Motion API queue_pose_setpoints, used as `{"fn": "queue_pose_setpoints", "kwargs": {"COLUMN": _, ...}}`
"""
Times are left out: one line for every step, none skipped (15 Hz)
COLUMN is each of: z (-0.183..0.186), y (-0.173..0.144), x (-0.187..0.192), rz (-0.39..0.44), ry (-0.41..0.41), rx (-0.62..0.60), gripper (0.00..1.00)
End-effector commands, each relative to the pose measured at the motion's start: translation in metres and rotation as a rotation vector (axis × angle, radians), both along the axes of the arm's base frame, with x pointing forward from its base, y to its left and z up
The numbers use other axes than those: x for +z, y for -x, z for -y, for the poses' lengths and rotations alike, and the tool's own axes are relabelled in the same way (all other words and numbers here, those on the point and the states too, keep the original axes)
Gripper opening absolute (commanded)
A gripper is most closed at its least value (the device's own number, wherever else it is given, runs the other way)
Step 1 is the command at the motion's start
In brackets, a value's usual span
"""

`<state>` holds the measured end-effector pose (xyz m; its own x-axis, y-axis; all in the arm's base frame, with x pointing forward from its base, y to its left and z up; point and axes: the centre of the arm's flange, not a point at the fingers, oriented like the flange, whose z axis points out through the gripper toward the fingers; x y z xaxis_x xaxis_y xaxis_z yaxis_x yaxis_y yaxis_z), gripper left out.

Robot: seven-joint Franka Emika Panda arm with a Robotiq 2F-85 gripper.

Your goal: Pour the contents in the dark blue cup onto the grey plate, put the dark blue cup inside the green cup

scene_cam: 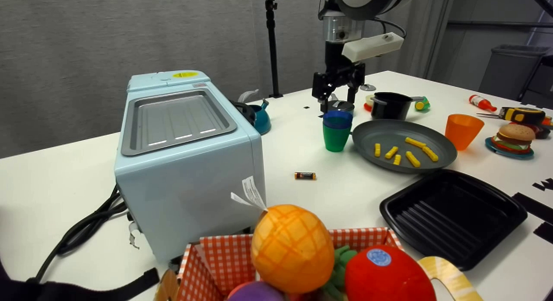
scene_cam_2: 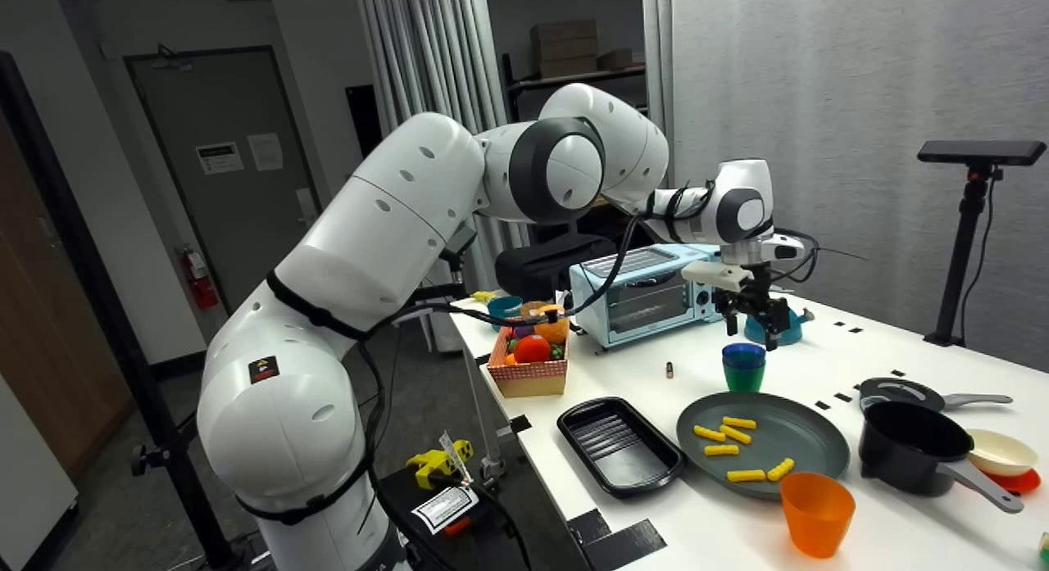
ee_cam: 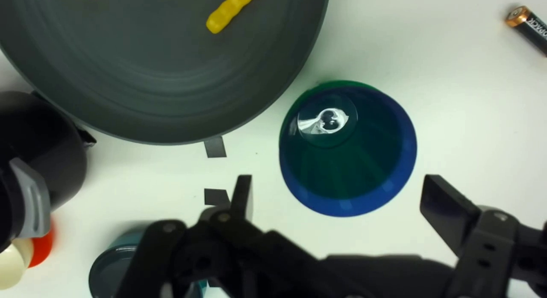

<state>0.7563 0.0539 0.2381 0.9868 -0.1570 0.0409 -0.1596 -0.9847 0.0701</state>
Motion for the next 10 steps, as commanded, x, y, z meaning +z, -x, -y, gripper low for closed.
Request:
{"fn": "queue_pose_setpoints", "kwargs": {"z": -0.001, "y": -0.011, "x": 0.006, "rz": 0.005, "ry": -0.006, "rx": -0.010, "gripper": 1.00}}
{"fn": "queue_pose_setpoints", "kwargs": {"z": 0.000, "y": -0.011, "x": 0.009, "rz": 0.010, "ry": -0.008, "rx": -0.008, "gripper": 1.00}}
{"fn": "queue_pose_setpoints", "kwargs": {"z": 0.001, "y": -0.009, "x": 0.013, "rz": 0.017, "ry": -0.012, "rx": -0.005, "gripper": 1.00}}
{"fn": "queue_pose_setpoints", "kwargs": {"z": 0.002, "y": -0.007, "x": 0.017, "rz": 0.023, "ry": -0.014, "rx": -0.006, "gripper": 1.00}}
{"fn": "queue_pose_setpoints", "kwargs": {"z": 0.005, "y": -0.003, "x": 0.024, "rz": 0.032, "ry": -0.013, "rx": -0.005, "gripper": 1.00}}
{"fn": "queue_pose_setpoints", "kwargs": {"z": 0.008, "y": 0.001, "x": 0.030, "rz": 0.043, "ry": -0.012, "rx": -0.004, "gripper": 1.00}}
{"fn": "queue_pose_setpoints", "kwargs": {"z": 0.011, "y": 0.003, "x": 0.037, "rz": 0.051, "ry": -0.013, "rx": -0.006, "gripper": 1.00}}
{"fn": "queue_pose_setpoints", "kwargs": {"z": 0.015, "y": 0.008, "x": 0.046, "rz": 0.054, "ry": -0.013, "rx": -0.011, "gripper": 1.00}}
{"fn": "queue_pose_setpoints", "kwargs": {"z": 0.018, "y": 0.012, "x": 0.054, "rz": 0.061, "ry": -0.015, "rx": -0.008, "gripper": 1.00}}
{"fn": "queue_pose_setpoints", "kwargs": {"z": 0.022, "y": 0.017, "x": 0.064, "rz": 0.072, "ry": -0.015, "rx": -0.003, "gripper": 1.00}}
